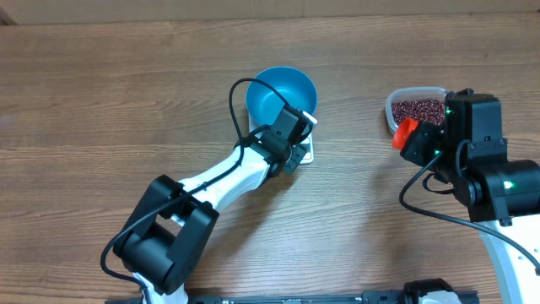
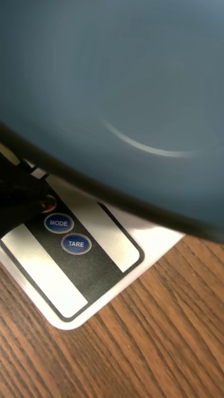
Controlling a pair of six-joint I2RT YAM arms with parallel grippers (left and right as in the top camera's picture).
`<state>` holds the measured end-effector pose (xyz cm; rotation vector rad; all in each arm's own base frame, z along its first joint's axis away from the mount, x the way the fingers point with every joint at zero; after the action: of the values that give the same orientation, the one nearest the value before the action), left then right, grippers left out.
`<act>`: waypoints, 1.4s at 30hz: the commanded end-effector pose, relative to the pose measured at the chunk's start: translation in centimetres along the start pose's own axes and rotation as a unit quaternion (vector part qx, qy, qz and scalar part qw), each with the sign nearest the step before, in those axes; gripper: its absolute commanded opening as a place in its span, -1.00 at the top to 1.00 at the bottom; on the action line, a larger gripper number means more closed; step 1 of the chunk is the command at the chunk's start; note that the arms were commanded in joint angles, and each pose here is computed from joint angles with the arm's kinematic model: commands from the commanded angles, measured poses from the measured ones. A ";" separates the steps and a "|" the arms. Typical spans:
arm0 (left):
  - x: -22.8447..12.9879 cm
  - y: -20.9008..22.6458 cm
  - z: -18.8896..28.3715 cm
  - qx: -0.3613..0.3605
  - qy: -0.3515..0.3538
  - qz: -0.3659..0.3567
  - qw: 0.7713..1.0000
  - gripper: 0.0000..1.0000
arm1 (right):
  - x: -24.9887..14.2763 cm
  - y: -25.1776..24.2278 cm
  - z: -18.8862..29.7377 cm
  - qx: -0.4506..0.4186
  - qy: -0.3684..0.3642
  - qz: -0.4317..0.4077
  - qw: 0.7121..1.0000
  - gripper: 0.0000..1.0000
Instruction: Scoop item into bowl and weigh 150g on scale
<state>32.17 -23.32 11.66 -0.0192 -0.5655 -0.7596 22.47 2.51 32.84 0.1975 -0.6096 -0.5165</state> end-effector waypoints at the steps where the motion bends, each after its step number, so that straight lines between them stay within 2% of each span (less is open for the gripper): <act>1: -0.5 -0.3 -0.7 0.001 0.011 -0.011 1.000 0.91 | 0.5 0.3 0.7 0.008 -0.015 0.002 1.000 0.93; 27: -0.8 -0.6 -1.7 -0.006 0.018 -0.013 1.000 0.91 | 0.5 0.4 0.7 0.011 -0.012 0.002 1.000 0.92; 42: -0.3 -0.5 -0.8 -0.006 0.006 -0.012 1.000 0.92 | 0.4 0.4 0.7 0.014 -0.011 0.002 1.000 0.93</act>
<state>32.38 -23.48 10.73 -0.0175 -0.5579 -0.7611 22.46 2.57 32.84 0.2056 -0.6062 -0.5129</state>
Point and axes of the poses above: each gripper's point midway between its finger pads, its own z axis back along the fingers, its own y axis along the line the jaws close on, x = y × z, the point moved 10 cm from there along z, back along the fingers, and after that the axes turned 6 degrees about -z, right-handed, at the moved point
